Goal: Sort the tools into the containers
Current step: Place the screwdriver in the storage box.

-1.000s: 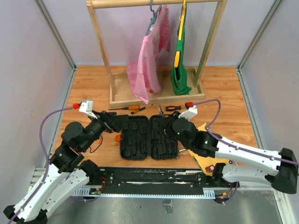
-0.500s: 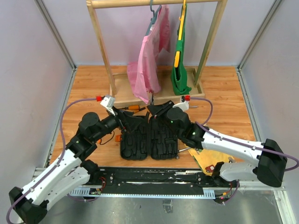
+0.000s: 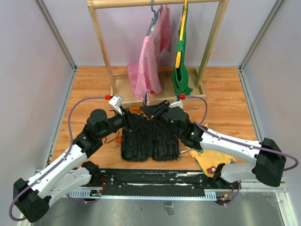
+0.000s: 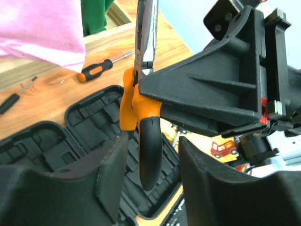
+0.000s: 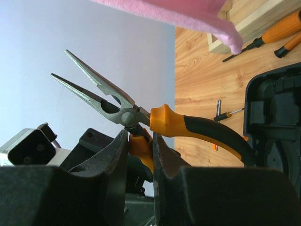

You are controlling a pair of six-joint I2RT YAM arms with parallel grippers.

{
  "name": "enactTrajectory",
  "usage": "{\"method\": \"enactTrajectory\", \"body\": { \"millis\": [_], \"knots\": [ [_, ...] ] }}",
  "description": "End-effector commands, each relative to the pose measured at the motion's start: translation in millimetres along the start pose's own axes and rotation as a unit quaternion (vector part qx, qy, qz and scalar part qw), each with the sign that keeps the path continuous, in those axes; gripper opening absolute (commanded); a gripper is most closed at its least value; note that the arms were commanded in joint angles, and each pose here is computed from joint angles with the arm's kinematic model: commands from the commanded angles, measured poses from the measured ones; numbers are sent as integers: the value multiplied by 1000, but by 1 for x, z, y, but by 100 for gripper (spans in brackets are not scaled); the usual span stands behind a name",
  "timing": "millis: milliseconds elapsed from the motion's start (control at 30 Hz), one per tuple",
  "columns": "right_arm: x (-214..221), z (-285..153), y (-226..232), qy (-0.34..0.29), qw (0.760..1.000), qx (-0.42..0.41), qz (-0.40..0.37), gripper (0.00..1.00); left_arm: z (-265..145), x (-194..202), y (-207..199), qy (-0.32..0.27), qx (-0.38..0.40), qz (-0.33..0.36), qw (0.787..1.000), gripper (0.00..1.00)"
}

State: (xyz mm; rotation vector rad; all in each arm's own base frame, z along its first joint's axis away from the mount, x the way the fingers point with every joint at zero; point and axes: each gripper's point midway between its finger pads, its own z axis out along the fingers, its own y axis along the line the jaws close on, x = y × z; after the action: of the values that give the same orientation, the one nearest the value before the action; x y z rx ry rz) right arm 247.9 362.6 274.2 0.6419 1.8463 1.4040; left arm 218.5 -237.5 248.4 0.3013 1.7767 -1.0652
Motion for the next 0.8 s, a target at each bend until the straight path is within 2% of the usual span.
{"method": "enactTrajectory", "body": {
  "millis": [0, 167, 233, 333, 433, 533, 767],
  "knots": [
    [-3, -2, 43, 12, 997, -62, 32, 0, 2, -8, -6, -11, 10, 11, 1000, 44],
    [0, -4, 45, 19, 997, -70, -2, 3, 2, -8, -3, -6, -1, 7, 1000, 13],
    [0, -6, 38, 21, 997, -64, -22, 13, 0, -9, 2, -9, -16, 6, 1000, 2],
    [0, -12, 26, 22, 996, -60, -60, 41, -4, -8, 5, -10, -28, 4, 1000, 0],
    [0, -20, 14, 27, 992, -53, -113, 55, -7, -6, 9, -10, -38, 0, 999, 0],
    [-3, -31, 1, 31, 983, -47, -173, 63, -10, -4, 9, -11, -39, -4, 999, 1],
    [-23, -43, -23, 8, 933, -36, -358, 76, -11, 14, -7, 16, 24, 2, 1000, 0]
  ]
}}
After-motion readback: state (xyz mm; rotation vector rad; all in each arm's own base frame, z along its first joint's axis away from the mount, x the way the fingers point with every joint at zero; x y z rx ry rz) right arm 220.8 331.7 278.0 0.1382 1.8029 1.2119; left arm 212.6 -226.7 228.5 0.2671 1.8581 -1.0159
